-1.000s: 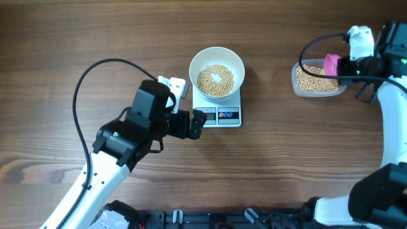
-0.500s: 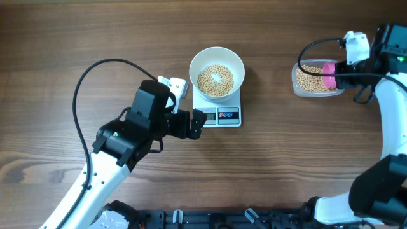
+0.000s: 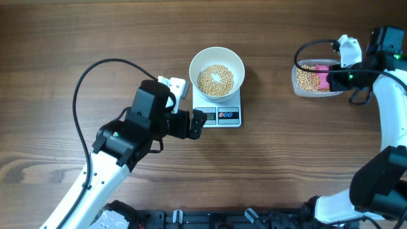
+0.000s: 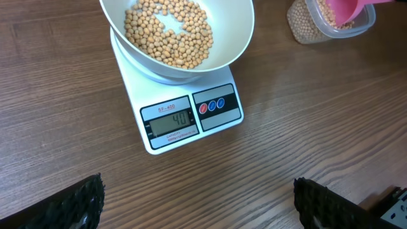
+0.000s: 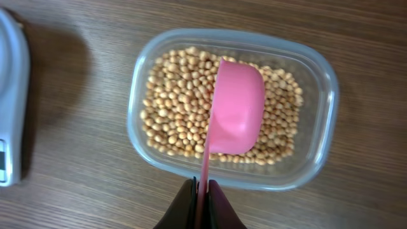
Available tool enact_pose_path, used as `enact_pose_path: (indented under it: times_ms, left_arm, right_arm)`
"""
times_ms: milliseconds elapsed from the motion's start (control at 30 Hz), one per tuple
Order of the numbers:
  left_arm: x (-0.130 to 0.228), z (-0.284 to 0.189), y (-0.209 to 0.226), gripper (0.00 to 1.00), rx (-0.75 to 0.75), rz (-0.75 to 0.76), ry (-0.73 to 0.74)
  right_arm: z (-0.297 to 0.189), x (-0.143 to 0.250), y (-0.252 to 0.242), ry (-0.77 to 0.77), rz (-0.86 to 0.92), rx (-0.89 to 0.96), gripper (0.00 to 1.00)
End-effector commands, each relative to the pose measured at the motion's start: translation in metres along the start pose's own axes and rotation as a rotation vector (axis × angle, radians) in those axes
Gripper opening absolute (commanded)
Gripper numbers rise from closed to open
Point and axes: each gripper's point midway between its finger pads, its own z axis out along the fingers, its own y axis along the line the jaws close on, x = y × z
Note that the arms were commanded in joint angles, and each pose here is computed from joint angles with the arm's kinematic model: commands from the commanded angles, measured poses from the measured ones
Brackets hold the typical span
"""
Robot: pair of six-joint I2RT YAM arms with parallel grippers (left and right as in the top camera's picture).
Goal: Scoop item into bowl and weigh 150g on scale
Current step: 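Scoop soybeans again from the tub with the right gripper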
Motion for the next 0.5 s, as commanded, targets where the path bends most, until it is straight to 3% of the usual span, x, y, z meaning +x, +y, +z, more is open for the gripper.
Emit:
enact_pose_path:
  times_ms: [0,467]
  left_arm:
    - [0.000,0.001,0.000,1.00,0.000,0.007,0.002]
    - [0.000,0.001,0.000,1.00,0.000,0.007,0.002]
  right_arm:
    - [0.005,-0.002,0.017,-0.014,0.013,-0.094,0.04]
    - [0.018,0.015,0.034,0.014,0.037,-0.186,0.04]
